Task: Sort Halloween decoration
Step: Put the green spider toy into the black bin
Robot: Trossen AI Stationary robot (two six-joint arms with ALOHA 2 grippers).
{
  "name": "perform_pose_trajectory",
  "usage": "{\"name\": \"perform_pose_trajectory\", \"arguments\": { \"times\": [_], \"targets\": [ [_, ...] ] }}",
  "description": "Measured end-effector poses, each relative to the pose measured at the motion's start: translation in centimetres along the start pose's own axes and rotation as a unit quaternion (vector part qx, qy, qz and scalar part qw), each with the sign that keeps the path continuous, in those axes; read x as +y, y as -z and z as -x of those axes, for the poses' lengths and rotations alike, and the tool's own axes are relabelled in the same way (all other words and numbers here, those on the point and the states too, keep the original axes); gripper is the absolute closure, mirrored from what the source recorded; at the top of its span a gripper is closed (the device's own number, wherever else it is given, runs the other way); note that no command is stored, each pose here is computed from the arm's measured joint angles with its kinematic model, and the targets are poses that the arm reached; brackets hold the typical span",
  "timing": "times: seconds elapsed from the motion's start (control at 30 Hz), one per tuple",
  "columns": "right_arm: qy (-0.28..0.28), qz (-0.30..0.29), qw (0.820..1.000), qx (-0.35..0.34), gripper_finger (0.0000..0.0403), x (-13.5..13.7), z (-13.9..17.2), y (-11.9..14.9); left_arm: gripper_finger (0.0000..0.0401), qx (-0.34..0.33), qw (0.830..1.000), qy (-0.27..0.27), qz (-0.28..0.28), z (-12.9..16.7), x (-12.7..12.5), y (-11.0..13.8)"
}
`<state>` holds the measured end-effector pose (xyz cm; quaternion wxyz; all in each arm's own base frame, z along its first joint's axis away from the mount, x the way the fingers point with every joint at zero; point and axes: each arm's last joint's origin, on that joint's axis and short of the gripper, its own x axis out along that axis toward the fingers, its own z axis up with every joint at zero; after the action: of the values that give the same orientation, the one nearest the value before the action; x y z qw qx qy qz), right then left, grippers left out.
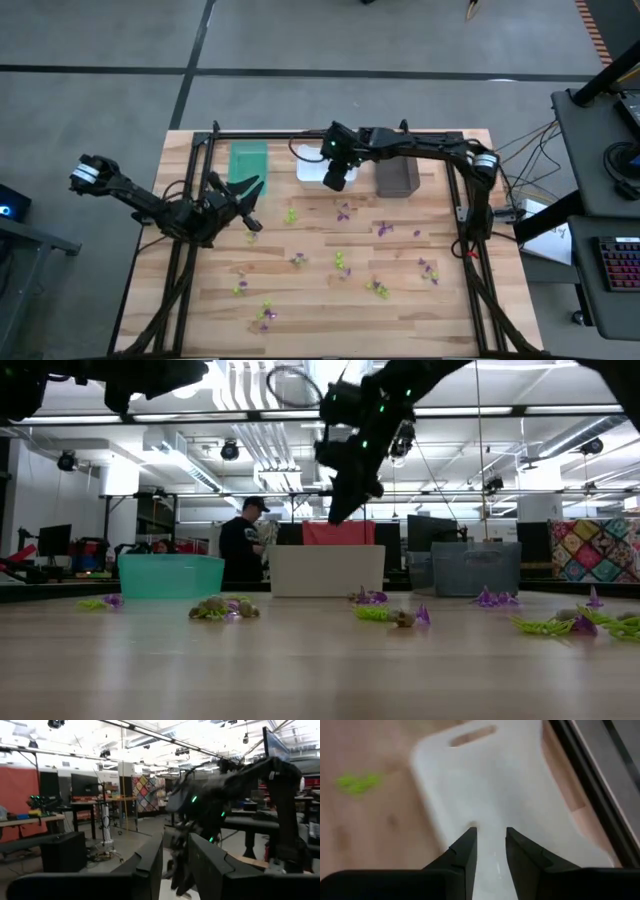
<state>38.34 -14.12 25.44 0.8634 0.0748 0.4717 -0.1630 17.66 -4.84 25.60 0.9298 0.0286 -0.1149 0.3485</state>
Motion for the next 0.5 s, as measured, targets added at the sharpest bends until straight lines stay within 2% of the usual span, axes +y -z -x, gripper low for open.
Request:
{"name": "perform_pose_trajectory", "arguments": {
  "times": [0.3,0.5],
  "targets": [
    [-0.05,0.033,0.997,-0.054,0.0332,6.0,5.2,2.6,0.0324,0.031,0.998,0.038,0.033,0.2,-1.1,1.4],
    [-0.092,0.033,0.99,-0.101,0.0334,8.8,8.0,5.9,0.0324,0.041,0.991,0.12,0.038,0.2,-2.0,1.7]
  ]
}}
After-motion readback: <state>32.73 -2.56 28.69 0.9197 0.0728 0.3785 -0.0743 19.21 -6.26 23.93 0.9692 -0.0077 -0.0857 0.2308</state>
